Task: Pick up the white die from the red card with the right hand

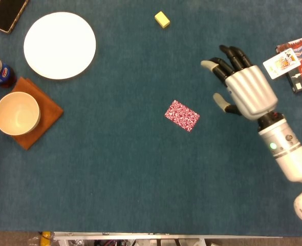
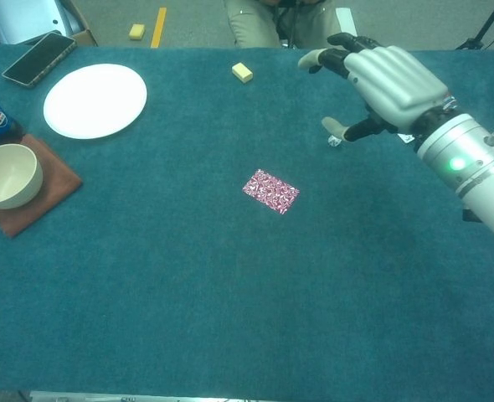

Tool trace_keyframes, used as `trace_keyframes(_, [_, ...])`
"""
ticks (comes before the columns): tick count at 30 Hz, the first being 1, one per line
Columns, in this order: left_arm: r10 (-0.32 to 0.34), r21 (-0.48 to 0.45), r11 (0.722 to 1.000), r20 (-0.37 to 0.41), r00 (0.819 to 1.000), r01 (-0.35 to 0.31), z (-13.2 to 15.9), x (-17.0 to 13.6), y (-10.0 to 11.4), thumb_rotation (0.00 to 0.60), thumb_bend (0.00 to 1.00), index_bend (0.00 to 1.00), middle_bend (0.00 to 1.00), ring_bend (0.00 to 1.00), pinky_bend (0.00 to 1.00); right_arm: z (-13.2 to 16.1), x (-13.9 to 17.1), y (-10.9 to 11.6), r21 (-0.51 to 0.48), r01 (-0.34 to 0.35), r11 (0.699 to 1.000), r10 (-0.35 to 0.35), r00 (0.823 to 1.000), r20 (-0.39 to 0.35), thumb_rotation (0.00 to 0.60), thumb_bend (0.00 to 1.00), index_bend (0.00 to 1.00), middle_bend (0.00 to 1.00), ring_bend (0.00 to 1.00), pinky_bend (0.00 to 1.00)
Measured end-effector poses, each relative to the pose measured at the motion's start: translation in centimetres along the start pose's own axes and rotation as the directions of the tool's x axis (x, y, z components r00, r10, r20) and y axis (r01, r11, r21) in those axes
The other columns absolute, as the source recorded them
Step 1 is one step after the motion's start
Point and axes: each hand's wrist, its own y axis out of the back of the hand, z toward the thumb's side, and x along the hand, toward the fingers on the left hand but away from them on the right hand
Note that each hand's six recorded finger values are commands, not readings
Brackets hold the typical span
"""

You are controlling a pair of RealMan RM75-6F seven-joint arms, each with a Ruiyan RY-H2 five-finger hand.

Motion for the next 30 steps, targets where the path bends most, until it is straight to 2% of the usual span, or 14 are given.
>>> trace_keyframes(8, [0.001,0.0,1.0,-0.01,1.0,-0.001,-0.4,0.1,0.0,0.551,0.34,0.06,0.09,0.03,0.07,-2.5,2.6,1.0,0.074,-0.062,0.995,0.056,0.996,0.073,0.6,0.32,0.2,0.25,0.05,0.1])
trace_keyframes(15, [0.002,-0.004,1.0,-0.005,1.0,-0.002,-0.3,0.6,-0.2,0.547,0.34,0.06,0.09,0.03,0.07,-5.9,6.7,2.9,0.112,-0.04,0.993,0.017,0.98,0.198,0.6,0.32,0.2,0.25,0.05,0.1])
trace_keyframes(22, [0.004,-0.007,1.0,0.006,1.0,-0.004,0.1,1.2,-0.4,0.549,0.34,0.06,0.09,0.03,0.07,-8.5,11.4,4.8,0.136,0.018,0.991,-0.058,0.952,0.302,0.6,0.32,0.2,0.25,0.05,0.1])
trace_keyframes(30, [0.013,-0.01,1.0,0.007,1.0,-0.013,0.4,1.2,-0.4,0.548,0.34,0.06,0.09,0.03,0.07,-10.4,15.8,5.9,0.142,0.052,0.989,-0.105,0.912,0.396,0.6,0.32,0.2,0.25,0.05,0.1])
